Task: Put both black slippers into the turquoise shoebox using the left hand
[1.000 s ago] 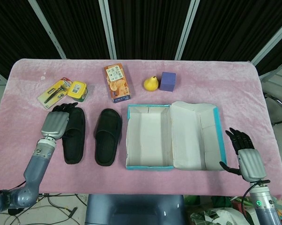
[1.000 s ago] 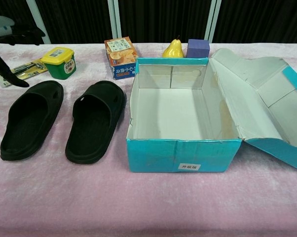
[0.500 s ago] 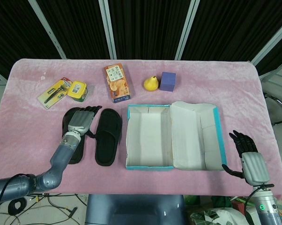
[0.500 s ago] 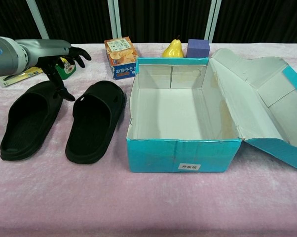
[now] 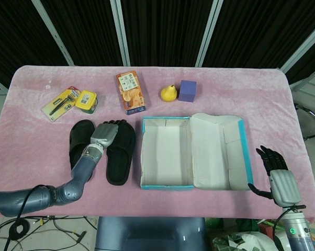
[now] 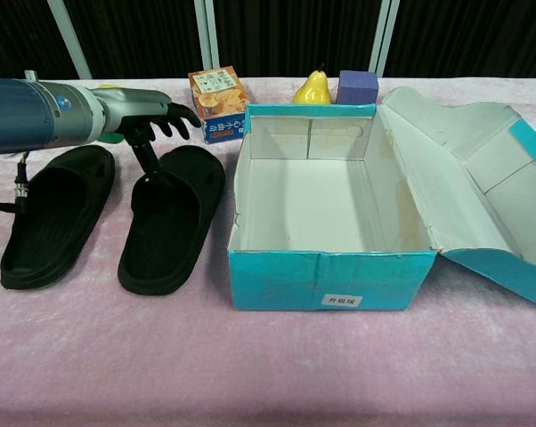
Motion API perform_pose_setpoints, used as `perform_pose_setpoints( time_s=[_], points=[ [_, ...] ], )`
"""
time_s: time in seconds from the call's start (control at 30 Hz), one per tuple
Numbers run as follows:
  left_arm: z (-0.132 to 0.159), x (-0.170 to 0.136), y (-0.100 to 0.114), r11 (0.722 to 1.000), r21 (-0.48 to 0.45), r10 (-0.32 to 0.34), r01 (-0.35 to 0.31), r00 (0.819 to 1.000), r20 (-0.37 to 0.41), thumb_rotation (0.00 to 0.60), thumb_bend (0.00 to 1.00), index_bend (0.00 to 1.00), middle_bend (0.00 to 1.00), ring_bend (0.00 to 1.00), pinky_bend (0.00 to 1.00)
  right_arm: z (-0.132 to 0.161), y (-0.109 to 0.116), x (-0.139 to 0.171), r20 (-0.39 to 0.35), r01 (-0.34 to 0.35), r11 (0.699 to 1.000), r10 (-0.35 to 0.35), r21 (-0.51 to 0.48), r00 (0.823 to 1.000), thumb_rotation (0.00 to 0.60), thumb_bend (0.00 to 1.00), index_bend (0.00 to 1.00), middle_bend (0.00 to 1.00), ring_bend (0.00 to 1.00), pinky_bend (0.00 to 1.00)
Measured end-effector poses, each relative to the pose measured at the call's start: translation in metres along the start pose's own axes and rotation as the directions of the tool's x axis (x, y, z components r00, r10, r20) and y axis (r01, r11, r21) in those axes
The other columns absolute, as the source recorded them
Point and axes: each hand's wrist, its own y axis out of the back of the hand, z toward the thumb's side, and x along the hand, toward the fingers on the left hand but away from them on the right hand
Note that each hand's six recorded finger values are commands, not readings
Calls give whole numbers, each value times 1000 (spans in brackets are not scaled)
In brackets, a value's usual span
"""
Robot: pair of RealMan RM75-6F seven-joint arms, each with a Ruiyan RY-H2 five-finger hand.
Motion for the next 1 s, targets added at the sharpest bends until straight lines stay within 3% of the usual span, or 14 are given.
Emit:
perform_pose_setpoints(
  time_s=[0.13,0.47,0.67,1.0],
  points=[
    [6,7,-4,1000,6,-10,10,1000,4,600,0,140,186,143,189,-1,-1,1,5,-2,1000,2,2,1000,600,99,9,28,0,66],
    [10,22,-10,999,-17,-28,28,1000,-2,600,46,304,411,370,421,-4,1,2,23,5,1000,-5,0,1000,600,99,10,28,0,66],
    [2,23,-10,996,-81,-44,44,999,1,600,53,319,418,373,448,-4,2,2,22,7,1000,-7,0,1000,600,99,10,28,0,66],
    [-20,-7,27,977,-203,68,-57,997,48,600,52,329,424,373,448,0,3,0,6,9,1000,-9,3,1000,600,99,10,26,0,67]
  ],
)
